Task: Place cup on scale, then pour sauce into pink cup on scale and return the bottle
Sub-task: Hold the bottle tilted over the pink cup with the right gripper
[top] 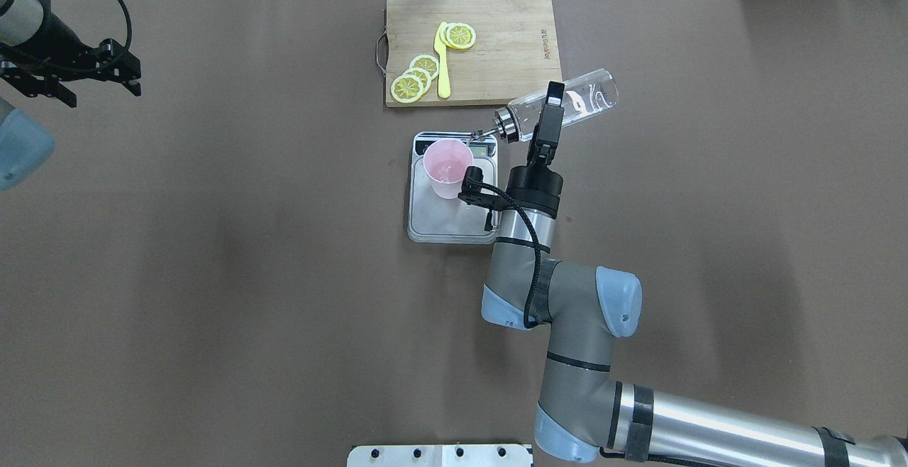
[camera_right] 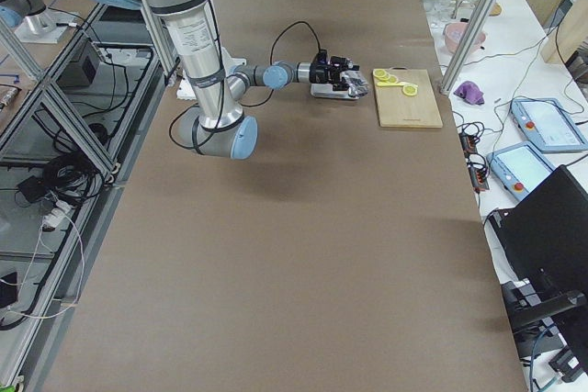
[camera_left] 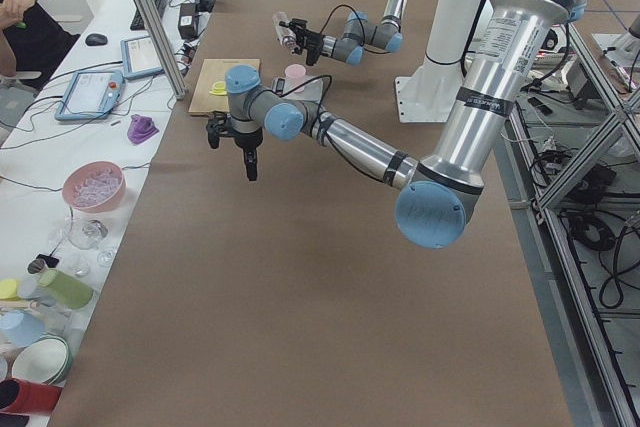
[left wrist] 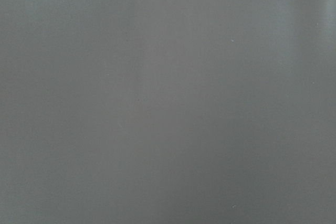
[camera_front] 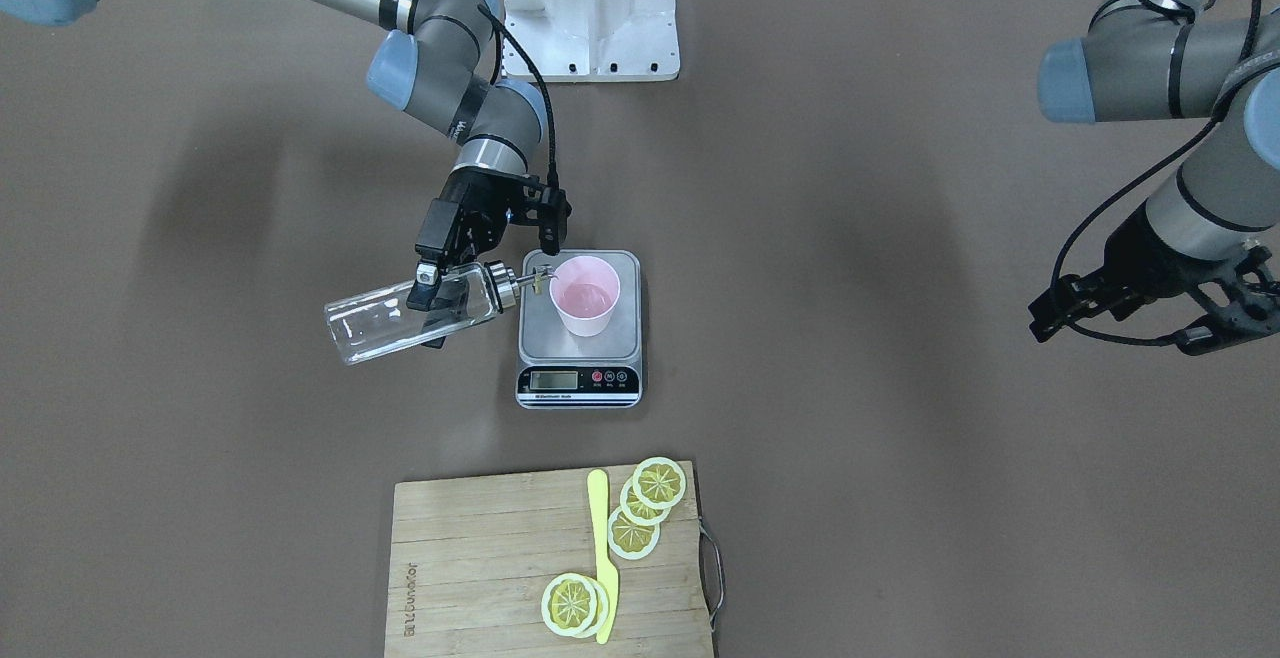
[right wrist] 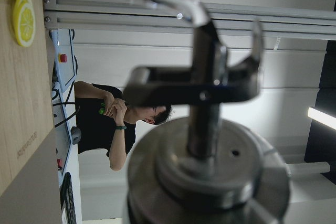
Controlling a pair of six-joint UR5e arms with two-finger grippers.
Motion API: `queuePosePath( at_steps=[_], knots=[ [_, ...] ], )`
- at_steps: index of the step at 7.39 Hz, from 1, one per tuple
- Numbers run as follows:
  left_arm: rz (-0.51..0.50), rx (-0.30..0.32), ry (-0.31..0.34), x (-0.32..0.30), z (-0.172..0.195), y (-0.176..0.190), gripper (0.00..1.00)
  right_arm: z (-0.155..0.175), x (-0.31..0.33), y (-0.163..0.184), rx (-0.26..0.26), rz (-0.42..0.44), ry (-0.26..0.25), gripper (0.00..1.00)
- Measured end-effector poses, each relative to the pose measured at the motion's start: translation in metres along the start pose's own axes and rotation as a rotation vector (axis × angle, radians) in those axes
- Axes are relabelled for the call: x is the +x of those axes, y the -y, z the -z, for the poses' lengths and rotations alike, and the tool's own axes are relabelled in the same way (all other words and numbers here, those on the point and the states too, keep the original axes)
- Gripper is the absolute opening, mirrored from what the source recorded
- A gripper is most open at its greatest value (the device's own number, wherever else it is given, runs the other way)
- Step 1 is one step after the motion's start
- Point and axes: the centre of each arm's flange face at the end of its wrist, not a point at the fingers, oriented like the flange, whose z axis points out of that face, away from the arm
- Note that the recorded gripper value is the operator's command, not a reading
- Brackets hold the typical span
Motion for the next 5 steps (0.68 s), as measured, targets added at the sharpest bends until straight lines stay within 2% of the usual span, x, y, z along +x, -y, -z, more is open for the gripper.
queuePosePath(
  at_steps=[3,5],
  knots=[
    [-0.002,0.001,-0.004,-0.0019,-0.0038,0.0018,0.99,0.0005,0.0021,0.0019,0.004,-0.011,-0.006,0.00],
    [-0.005,0.005,-0.008,-0.0019,-0.0046,0.0024,0.99,0.0014,0.0039,0.0011,0.005,-0.057,-0.003,0.00]
  ],
)
